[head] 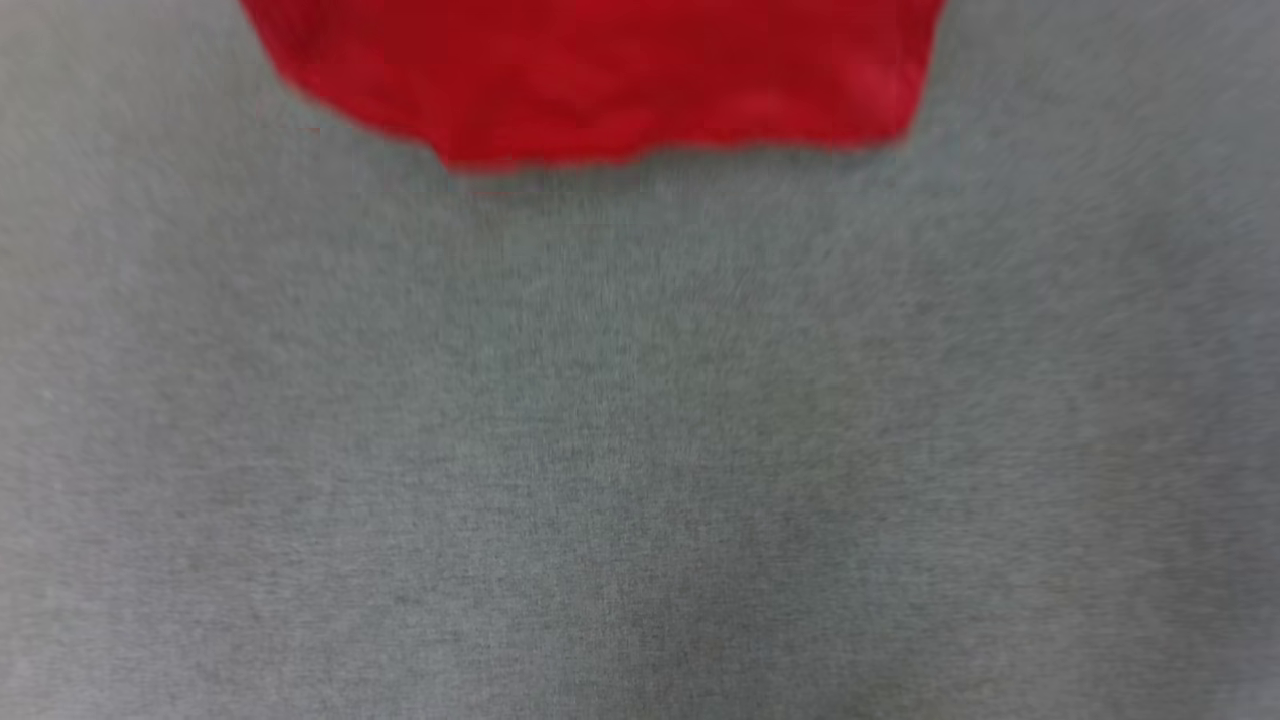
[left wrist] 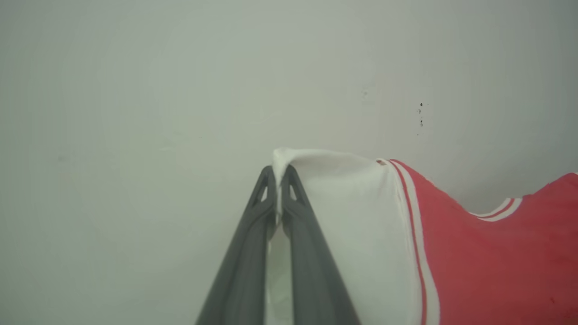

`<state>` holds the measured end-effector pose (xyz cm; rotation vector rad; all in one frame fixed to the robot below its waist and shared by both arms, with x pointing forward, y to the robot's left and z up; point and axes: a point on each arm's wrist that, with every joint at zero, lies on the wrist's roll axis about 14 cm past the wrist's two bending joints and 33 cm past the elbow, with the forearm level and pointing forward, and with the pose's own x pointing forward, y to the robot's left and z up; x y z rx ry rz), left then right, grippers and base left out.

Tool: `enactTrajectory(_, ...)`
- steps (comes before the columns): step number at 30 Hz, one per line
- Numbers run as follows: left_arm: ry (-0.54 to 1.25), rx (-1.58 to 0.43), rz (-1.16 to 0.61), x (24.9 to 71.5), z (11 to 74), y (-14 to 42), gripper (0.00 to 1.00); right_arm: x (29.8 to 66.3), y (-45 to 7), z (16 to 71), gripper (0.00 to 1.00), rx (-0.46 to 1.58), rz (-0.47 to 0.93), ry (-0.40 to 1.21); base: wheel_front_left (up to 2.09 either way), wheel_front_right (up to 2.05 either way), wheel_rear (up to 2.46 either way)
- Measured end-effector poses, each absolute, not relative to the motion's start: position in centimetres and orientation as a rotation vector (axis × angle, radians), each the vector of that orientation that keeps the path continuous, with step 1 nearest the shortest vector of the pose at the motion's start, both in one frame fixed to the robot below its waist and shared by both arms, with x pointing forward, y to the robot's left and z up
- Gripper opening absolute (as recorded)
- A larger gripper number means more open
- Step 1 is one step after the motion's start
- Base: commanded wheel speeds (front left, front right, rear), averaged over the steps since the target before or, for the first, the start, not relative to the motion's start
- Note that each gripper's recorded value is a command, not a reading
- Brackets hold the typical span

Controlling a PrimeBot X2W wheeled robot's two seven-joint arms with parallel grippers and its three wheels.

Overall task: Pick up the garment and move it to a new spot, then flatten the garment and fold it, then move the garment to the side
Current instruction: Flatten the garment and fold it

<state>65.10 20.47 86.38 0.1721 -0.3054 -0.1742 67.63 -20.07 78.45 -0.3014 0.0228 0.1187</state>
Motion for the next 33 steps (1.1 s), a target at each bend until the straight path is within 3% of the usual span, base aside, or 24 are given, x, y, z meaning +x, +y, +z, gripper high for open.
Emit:
enactTrajectory(3,-0.303,0.156,-0.173,69.0,83.7,20.2,0.0,71.3,-19.8,77.5,0.0,-0.325,0.111,0.014,0.0,0.0,0.0)
enactTrajectory(12,-0.299,0.092,-0.217,74.7,76.8,18.2,0.0,77.5,-19.0,72.0,0.0,-0.318,0.125,0.019,0.0,0.0,0.0)
enactTrajectory(18,-0.215,0.024,-0.209,77.7,67.9,18.8,0.0,80.4,-19.4,63.4,0.0,-0.299,0.155,0.091,0.0,0.0,0.0)
enactTrajectory(25,-0.126,-0.092,-0.24,76.7,59.7,18.1,0.0,78.8,-20.4,55.4,0.0,-0.214,0.185,0.198,0.0,0.0,0.0)
enactTrajectory(33,-0.006,-0.2,-0.257,71.0,52.6,17.7,0.0,72.9,-20.0,48.2,0.0,-0.08,0.239,0.309,0.0,0.0,0.0)
